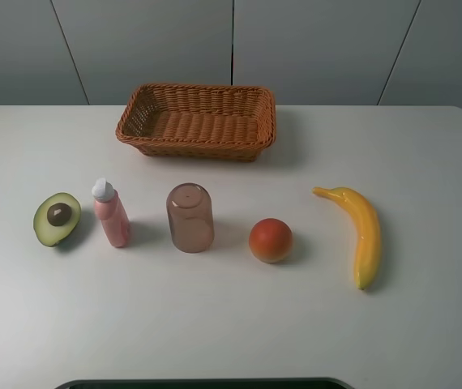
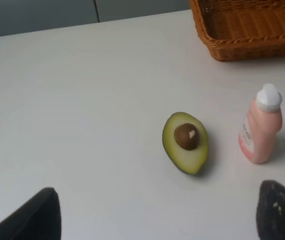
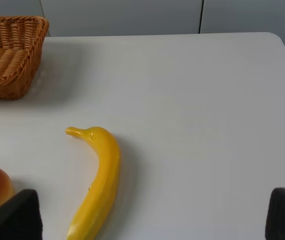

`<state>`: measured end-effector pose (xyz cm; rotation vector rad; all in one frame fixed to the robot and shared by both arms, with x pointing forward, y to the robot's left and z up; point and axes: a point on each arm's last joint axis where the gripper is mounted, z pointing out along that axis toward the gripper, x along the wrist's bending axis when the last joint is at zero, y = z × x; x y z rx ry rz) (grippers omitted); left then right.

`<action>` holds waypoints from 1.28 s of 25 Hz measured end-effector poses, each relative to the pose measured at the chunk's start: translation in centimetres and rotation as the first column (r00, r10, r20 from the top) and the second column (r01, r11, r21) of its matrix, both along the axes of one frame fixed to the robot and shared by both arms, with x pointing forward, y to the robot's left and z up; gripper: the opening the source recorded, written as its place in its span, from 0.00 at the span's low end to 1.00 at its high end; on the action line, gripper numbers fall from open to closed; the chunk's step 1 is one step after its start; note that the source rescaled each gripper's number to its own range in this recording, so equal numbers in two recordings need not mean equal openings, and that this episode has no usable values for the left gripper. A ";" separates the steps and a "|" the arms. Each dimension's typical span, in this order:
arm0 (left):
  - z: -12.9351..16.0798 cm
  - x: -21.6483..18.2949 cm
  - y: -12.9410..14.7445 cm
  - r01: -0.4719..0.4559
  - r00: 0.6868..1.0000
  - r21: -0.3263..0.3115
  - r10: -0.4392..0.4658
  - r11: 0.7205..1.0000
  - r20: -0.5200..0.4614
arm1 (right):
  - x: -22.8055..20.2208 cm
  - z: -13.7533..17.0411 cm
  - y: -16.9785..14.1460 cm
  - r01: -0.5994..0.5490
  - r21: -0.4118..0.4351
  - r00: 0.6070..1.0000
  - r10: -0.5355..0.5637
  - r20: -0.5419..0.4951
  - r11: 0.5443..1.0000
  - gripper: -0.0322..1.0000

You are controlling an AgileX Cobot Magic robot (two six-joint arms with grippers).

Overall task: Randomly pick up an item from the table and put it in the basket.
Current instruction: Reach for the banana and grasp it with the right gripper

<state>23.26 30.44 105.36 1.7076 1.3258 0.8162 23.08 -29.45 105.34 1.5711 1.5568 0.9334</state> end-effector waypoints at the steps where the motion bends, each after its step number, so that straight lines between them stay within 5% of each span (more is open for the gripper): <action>1: 0.0 0.0 0.0 0.003 1.000 0.006 -0.003 1.000 0.001 | 0.0 0.0 0.0 0.001 0.001 1.000 -0.001 0.000 1.000 0.94; 11: 0.0 0.0 0.0 0.003 1.000 0.006 -0.003 1.000 0.001 | 0.0 0.1 0.0 0.012 0.022 1.000 -0.012 0.002 1.000 0.94; 16: 0.0 0.0 0.0 0.003 1.000 0.006 -0.003 1.000 0.001 | 1.0 3.4 0.0 0.013 0.024 1.000 -0.012 -0.029 1.000 0.94; 25: 0.0 0.0 0.0 0.000 1.000 0.000 0.000 1.000 0.000 | 9.5 11.2 -0.3 -0.041 -0.008 0.976 0.038 -0.215 0.999 0.94; 32: 0.0 0.0 0.0 0.003 1.000 0.006 -0.003 1.000 0.001 | 18.5 10.5 -0.1 -0.108 0.055 0.907 0.121 -0.404 0.993 0.94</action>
